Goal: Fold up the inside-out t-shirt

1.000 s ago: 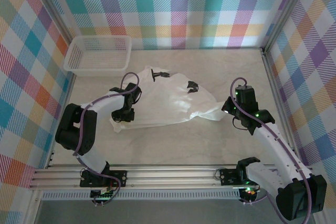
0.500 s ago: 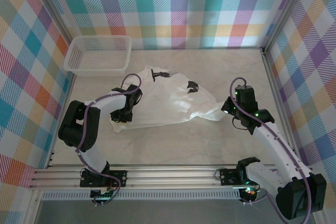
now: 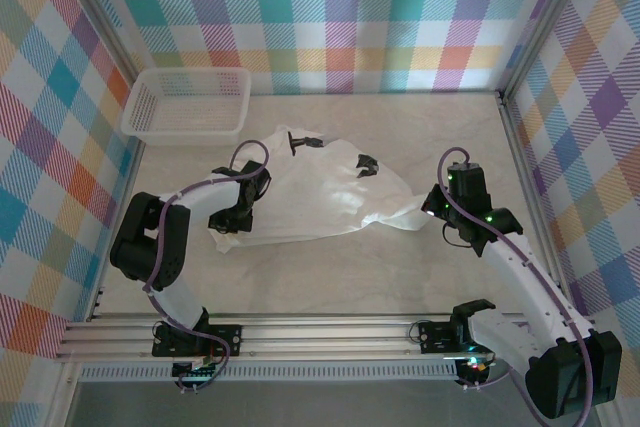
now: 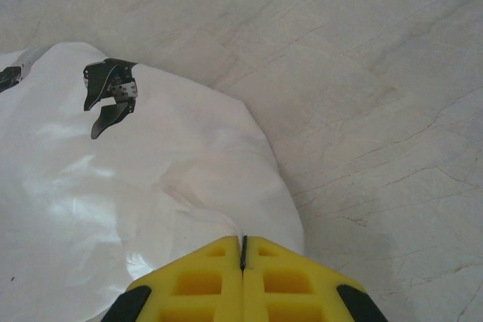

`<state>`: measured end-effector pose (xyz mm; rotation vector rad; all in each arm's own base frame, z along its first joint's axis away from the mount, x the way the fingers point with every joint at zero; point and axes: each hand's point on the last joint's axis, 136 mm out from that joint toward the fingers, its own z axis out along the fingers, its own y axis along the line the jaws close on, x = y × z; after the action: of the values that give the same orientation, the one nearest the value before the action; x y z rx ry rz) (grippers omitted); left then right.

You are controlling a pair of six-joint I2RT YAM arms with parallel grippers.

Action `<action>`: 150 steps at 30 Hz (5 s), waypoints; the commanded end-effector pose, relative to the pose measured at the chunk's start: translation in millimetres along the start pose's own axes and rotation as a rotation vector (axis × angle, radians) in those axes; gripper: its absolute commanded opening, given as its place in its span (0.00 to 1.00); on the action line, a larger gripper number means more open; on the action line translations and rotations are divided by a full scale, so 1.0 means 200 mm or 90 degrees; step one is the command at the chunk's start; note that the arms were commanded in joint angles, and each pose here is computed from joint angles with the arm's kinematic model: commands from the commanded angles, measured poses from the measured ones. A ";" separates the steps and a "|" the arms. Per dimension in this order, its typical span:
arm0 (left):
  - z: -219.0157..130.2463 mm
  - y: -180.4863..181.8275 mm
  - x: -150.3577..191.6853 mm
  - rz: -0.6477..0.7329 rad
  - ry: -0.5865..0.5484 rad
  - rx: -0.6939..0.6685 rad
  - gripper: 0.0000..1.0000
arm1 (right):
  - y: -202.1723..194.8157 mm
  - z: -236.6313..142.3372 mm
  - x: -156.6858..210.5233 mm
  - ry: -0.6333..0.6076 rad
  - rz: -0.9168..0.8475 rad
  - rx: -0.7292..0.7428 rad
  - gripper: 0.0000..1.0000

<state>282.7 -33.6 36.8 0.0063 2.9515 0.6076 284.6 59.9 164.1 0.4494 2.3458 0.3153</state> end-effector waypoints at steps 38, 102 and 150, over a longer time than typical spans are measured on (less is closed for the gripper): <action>-2.80 1.29 0.14 -0.393 -0.990 0.460 0.00 | 0.77 -2.36 -1.47 -0.829 -0.083 -0.393 0.00; -0.87 -0.74 -0.72 -0.136 -0.254 0.512 0.04 | -0.17 0.41 -0.74 0.022 0.206 -0.003 0.35; -1.04 -0.47 -0.63 -0.188 -0.378 0.582 0.22 | -0.82 0.37 0.16 0.215 0.407 0.215 0.31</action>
<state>395.5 -206.6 223.9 -0.1365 2.2792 -0.7146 275.9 -72.7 36.6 1.4315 2.5024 0.2581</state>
